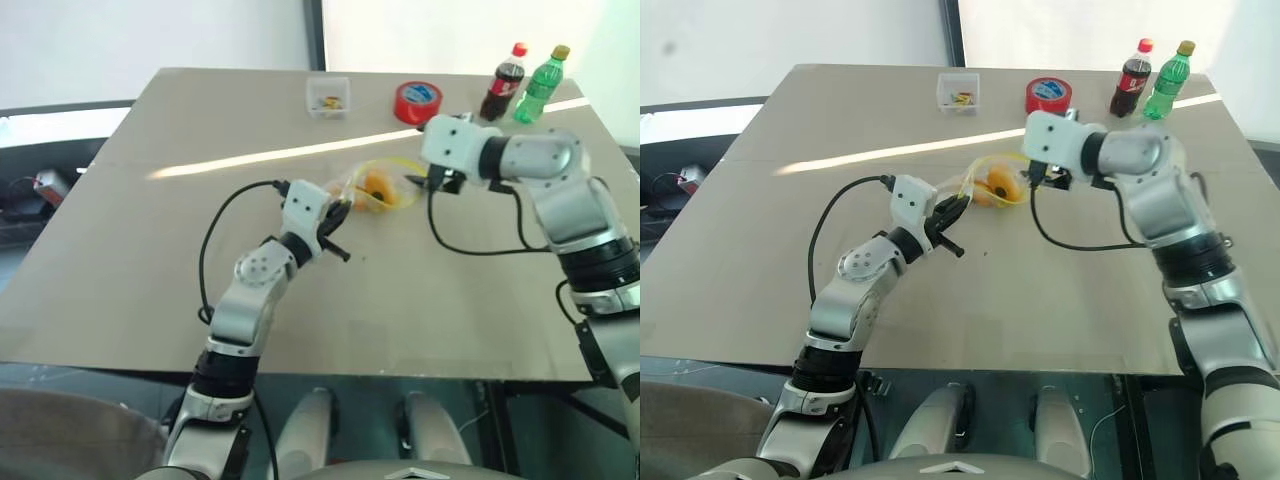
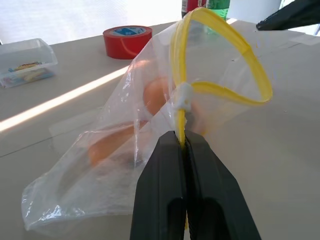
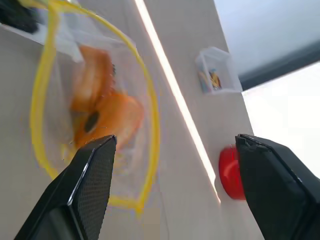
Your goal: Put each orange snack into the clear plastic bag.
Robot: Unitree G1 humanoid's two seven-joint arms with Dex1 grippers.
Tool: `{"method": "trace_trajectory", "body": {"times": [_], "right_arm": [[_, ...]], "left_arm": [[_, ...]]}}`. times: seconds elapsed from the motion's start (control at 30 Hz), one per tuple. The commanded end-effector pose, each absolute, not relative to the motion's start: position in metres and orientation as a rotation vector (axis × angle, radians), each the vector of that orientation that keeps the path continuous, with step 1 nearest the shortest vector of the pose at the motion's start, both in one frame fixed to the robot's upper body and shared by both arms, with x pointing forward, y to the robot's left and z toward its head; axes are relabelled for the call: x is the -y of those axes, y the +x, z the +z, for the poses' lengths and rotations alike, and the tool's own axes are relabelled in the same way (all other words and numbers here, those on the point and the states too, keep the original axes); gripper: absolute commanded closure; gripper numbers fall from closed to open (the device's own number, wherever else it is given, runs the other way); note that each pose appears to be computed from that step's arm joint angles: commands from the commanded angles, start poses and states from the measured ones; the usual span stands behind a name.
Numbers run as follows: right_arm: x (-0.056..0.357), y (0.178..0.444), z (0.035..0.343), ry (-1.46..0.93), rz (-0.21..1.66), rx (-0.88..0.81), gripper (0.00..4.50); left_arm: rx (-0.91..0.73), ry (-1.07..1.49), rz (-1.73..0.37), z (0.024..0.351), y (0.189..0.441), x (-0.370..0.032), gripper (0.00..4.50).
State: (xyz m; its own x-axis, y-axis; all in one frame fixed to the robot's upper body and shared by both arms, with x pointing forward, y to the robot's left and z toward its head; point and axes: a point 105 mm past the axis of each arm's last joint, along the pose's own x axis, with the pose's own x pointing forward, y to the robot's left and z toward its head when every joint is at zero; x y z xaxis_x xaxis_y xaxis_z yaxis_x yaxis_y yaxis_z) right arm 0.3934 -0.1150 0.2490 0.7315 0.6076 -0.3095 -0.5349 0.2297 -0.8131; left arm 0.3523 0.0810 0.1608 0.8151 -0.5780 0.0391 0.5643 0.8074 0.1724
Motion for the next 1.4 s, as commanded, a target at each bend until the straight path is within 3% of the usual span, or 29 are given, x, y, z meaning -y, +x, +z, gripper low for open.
{"method": "trace_trajectory", "body": {"times": [0.03,0.2,0.43,0.47,0.5,0.53,0.57,0.6,0.63,0.77,1.0,1.23,1.4], "right_arm": [[0.14,0.401,0.245,-1.148,0.734,0.02,0.63],[0.149,0.409,0.218,-1.246,0.755,-0.051,0.63],[0.123,0.415,0.211,-1.297,0.819,0.012,0.63],[0.119,0.415,0.212,-1.295,0.831,0.025,1.13],[0.115,0.414,0.213,-1.288,0.839,0.039,1.21],[0.112,0.414,0.214,-1.287,0.845,0.049,1.58],[0.111,0.414,0.215,-1.291,0.851,0.055,2.02],[0.11,0.414,0.215,-1.294,0.854,0.059,2.79],[0.109,0.414,0.215,-1.297,0.857,0.061,2.87],[0.109,0.411,0.216,-1.305,0.871,0.065,4.47],[0.123,0.41,0.233,-1.291,0.811,0.061,4.47],[0.163,0.401,0.283,-1.289,0.634,0.063,4.47],[0.184,0.397,0.293,-1.288,0.553,0.049,4.47]], "left_arm": [[0.145,0.162,-0.609,0.173,0.352,-0.079,4.5],[0.145,0.163,-0.605,0.173,0.352,-0.08,4.5],[0.143,0.169,-0.603,0.173,0.352,-0.081,4.5],[0.143,0.17,-0.603,0.173,0.352,-0.082,4.5],[0.142,0.172,-0.603,0.173,0.352,-0.082,4.5],[0.142,0.173,-0.603,0.173,0.352,-0.082,4.5],[0.142,0.173,-0.602,0.173,0.352,-0.082,4.5],[0.142,0.174,-0.602,0.172,0.352,-0.082,4.5],[0.141,0.174,-0.601,0.172,0.352,-0.082,4.5],[0.141,0.174,-0.6,0.171,0.352,-0.082,4.5],[0.164,0.212,-0.618,0.175,0.353,-0.077,4.5],[0.291,0.341,-0.724,0.209,0.354,-0.052,4.5],[0.329,0.467,-0.739,0.216,0.356,-0.052,4.5]]}}
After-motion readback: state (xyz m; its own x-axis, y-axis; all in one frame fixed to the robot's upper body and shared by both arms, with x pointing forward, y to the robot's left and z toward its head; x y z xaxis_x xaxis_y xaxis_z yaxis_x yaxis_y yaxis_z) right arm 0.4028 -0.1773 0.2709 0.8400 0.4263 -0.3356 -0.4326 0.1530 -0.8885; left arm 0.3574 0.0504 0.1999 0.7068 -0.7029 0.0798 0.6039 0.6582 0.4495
